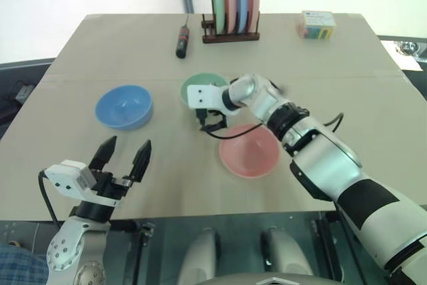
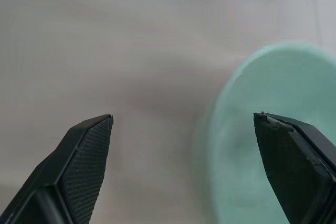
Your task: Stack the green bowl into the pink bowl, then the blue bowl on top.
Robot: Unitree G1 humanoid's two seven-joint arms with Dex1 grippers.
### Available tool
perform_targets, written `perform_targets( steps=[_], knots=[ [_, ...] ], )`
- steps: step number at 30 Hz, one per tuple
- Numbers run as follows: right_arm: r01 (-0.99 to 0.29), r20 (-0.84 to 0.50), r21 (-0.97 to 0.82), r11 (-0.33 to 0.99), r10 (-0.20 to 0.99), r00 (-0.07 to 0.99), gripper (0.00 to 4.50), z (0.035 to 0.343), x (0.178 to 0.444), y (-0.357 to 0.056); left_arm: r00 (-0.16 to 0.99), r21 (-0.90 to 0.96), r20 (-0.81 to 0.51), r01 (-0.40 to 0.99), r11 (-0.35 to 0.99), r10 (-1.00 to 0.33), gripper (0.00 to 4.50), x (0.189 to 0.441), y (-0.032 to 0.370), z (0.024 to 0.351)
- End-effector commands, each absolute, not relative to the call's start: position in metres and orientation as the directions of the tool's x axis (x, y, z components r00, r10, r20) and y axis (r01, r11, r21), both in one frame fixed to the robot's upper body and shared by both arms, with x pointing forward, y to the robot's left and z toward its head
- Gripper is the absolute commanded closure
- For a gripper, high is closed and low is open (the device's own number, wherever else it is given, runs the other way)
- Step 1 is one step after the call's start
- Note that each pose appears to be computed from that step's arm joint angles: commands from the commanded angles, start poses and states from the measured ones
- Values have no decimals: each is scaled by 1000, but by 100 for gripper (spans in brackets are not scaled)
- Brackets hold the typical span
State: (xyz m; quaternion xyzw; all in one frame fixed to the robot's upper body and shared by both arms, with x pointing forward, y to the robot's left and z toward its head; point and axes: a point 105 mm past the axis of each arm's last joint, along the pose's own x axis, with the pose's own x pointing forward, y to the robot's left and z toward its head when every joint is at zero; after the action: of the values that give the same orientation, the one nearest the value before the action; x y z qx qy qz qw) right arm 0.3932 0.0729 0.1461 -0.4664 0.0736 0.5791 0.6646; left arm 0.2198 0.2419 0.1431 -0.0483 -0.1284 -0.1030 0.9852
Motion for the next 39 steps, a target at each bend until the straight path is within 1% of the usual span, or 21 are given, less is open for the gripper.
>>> perform_targets(
  steps=[1, 2, 5, 6, 8, 10, 11, 14, 18, 19, 22, 24, 26, 30, 34, 38, 39],
  knots=[
    [-805, -606, -587, -80, 703, 372, 55, 161, 400, 75, 936, -24, 290, 214, 977, -198, 0, 216, 242, 153],
    [-806, -606, -586, -79, 703, 372, 77, 160, 400, 75, 936, -24, 290, 213, 977, -197, 0, 216, 243, 153],
    [-810, -610, -580, -80, 702, 367, 212, 159, 400, 74, 936, -24, 291, 213, 977, -197, 0, 216, 243, 153],
    [-811, -610, -580, -81, 703, 366, 242, 159, 400, 74, 936, -25, 291, 215, 976, -198, 0, 216, 242, 153],
    [-812, -611, -577, -84, 704, 362, 330, 159, 399, 74, 934, -28, 293, 220, 975, -202, 0, 216, 242, 153],
    [-812, -612, -577, -90, 706, 357, 430, 159, 399, 74, 932, -29, 296, 229, 973, -211, 0, 217, 240, 153],
    [-811, -611, -578, -92, 708, 355, 443, 160, 399, 74, 930, -29, 299, 232, 972, -213, 0, 218, 240, 154],
    [-803, -597, -588, -100, 724, 346, 443, 167, 398, 76, 925, -33, 308, 246, 969, -224, 0, 219, 237, 154],
    [-783, -539, -606, -144, 797, 271, 443, 202, 387, 88, 914, -43, 311, 287, 957, -260, 0, 221, 231, 154],
    [-779, -528, -605, -161, 814, 242, 443, 211, 383, 89, 906, -43, 316, 311, 949, -282, 0, 222, 227, 154],
    [-808, -518, -536, -244, 851, 87, 443, 233, 361, 81, 848, -6, 312, 452, 892, -428, 0, 226, 206, 156],
    [-806, -533, -519, -284, 845, 45, 443, 238, 350, 66, 817, 7, 308, 511, 860, -488, 0, 230, 198, 157],
    [-793, -550, -530, -302, 833, 50, 443, 242, 342, 53, 790, 14, 308, 554, 833, -531, 0, 235, 194, 159],
    [-759, -612, -558, -336, 784, 103, 443, 245, 321, 9, 730, 52, 299, 630, 775, -614, 0, 252, 188, 165],
    [-790, -667, -518, -327, 733, 134, 443, 224, 294, -27, 681, 72, 302, 681, 728, -667, 0, 266, 186, 170],
    [-825, -694, -481, -296, 704, 152, 443, 211, 274, -50, 641, 80, 305, 720, 690, -704, 0, 272, 182, 173],
    [-835, -699, -469, -289, 699, 151, 443, 209, 265, -55, 626, 82, 301, 735, 673, -720, 0, 273, 181, 173]
  ],
)
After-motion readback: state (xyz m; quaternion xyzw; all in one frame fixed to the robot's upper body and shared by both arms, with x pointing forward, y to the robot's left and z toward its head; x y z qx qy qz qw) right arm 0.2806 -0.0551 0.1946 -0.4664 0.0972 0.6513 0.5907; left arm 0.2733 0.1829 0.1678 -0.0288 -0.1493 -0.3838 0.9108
